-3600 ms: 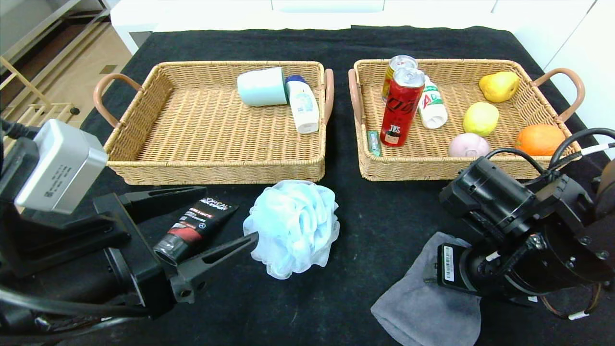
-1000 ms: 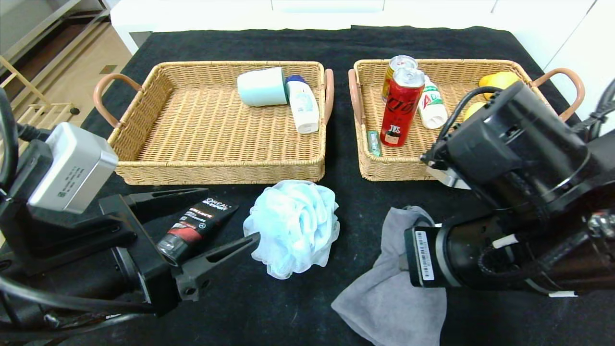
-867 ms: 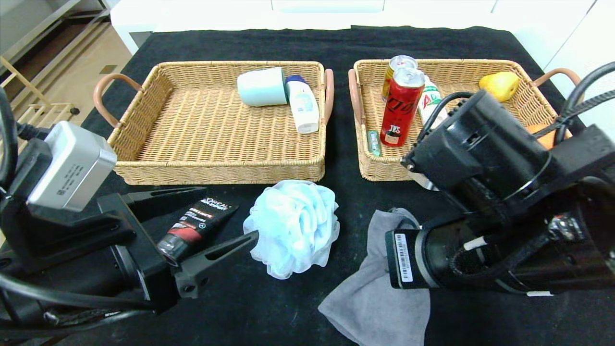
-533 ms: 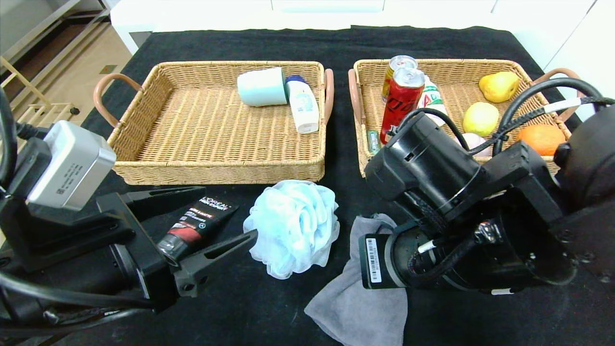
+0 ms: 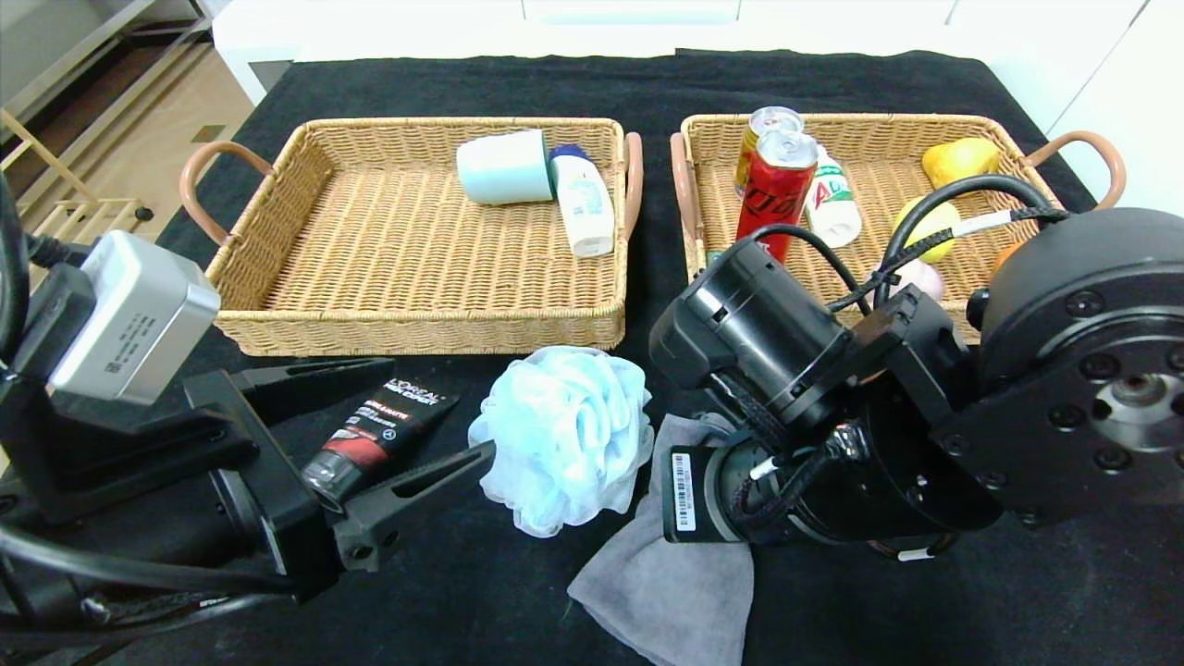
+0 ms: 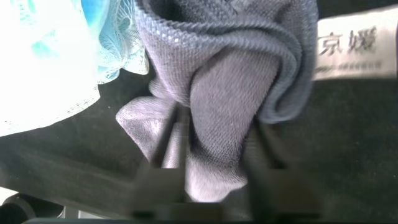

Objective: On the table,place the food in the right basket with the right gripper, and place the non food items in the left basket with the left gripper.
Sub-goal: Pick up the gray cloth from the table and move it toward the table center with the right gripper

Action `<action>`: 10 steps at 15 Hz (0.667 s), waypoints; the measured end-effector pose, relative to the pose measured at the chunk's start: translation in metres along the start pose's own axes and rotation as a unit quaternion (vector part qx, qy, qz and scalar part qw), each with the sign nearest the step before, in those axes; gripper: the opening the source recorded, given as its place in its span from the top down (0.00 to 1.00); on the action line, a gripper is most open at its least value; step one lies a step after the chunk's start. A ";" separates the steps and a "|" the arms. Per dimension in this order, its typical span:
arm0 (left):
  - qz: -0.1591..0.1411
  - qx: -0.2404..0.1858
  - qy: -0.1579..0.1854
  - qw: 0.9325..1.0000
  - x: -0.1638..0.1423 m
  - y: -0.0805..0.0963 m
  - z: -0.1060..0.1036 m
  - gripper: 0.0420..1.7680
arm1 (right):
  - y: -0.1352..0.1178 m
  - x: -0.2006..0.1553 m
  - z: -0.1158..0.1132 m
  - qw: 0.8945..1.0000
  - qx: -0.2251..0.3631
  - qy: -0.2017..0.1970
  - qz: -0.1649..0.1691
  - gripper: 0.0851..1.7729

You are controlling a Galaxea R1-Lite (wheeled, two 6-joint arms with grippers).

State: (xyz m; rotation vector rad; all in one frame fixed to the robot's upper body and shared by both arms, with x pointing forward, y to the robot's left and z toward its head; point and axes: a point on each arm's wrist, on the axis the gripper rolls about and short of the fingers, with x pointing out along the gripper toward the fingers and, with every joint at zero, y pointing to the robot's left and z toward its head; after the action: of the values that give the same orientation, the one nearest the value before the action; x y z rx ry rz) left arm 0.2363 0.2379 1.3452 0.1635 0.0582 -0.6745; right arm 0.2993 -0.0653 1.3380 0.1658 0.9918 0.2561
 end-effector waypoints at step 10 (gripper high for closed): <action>-0.001 0.000 0.005 1.000 0.001 0.000 -0.002 0.03 | -0.004 -0.017 -0.002 1.000 -0.009 -0.002 0.002 0.21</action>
State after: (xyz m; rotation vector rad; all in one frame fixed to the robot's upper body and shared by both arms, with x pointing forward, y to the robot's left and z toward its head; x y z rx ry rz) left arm 0.2372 0.2373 1.3434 0.1672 0.0675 -0.6765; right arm 0.2894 -0.0739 1.3492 0.1509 0.9856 0.2687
